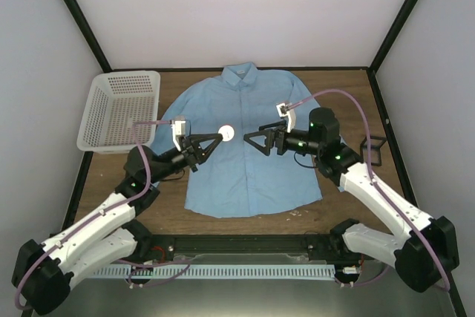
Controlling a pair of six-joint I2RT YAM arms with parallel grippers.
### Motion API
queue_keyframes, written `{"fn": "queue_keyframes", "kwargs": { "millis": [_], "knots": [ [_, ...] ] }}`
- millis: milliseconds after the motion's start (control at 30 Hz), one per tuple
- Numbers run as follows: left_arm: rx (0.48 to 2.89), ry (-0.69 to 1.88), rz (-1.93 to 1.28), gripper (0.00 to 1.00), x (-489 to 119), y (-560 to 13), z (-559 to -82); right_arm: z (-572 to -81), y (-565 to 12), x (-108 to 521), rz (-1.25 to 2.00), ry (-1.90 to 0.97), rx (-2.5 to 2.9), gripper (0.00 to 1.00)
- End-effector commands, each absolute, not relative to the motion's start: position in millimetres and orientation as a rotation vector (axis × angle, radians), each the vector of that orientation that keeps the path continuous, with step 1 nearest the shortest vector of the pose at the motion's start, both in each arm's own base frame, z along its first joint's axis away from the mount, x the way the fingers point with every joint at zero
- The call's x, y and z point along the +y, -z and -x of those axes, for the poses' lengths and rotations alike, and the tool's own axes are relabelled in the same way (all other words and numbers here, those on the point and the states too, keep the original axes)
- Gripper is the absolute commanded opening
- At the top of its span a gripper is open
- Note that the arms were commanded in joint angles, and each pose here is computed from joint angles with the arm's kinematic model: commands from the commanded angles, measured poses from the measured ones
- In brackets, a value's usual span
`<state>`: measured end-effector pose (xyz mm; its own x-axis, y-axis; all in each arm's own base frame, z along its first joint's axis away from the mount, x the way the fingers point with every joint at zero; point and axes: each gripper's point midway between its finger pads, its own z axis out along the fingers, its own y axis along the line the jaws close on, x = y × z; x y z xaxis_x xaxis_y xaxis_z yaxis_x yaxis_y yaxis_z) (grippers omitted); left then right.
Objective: Pin the brooch onto the clothing
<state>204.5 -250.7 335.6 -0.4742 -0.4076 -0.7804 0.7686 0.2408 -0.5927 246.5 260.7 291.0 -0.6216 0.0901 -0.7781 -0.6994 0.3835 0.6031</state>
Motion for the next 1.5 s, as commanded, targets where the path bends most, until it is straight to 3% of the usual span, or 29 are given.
{"fn": "queue_keyframes", "kwargs": {
  "millis": [0,333,600,833,933,1233,1467],
  "knots": [
    [1.489,1.531,-0.341,0.0,-255.9,-343.8,-202.6,-261.7,-292.2,253.5,0.493,-1.265,1.911,1.0],
    [1.491,1.647,-0.391,0.0,-275.9,-343.3,-205.7,-227.1,-316.3,259.5,0.648,-1.57,1.762,0.95],
    [1.477,1.67,-0.451,0.0,-288.3,-347.7,-207.1,-232.6,-315.1,247.8,0.565,-1.461,1.763,0.93],
    [1.477,1.652,-0.501,0.0,-299.1,-349.8,-205.3,-223.6,-321.0,249.6,0.591,-1.544,1.733,0.81],
    [1.467,1.653,-0.518,0.0,-301.8,-352.5,-202.5,-223.2,-319.6,251.0,0.597,-1.576,1.749,0.71],
    [1.471,1.623,-0.54,0.0,-300.5,-351.9,-198.7,-219.2,-320.0,249.4,0.594,-1.637,1.732,0.52],
    [1.474,1.624,-0.546,0.0,-301.3,-352.3,-197.1,-215.6,-326.0,249.7,0.6,-1.675,1.698,0.46]
  ]
}}
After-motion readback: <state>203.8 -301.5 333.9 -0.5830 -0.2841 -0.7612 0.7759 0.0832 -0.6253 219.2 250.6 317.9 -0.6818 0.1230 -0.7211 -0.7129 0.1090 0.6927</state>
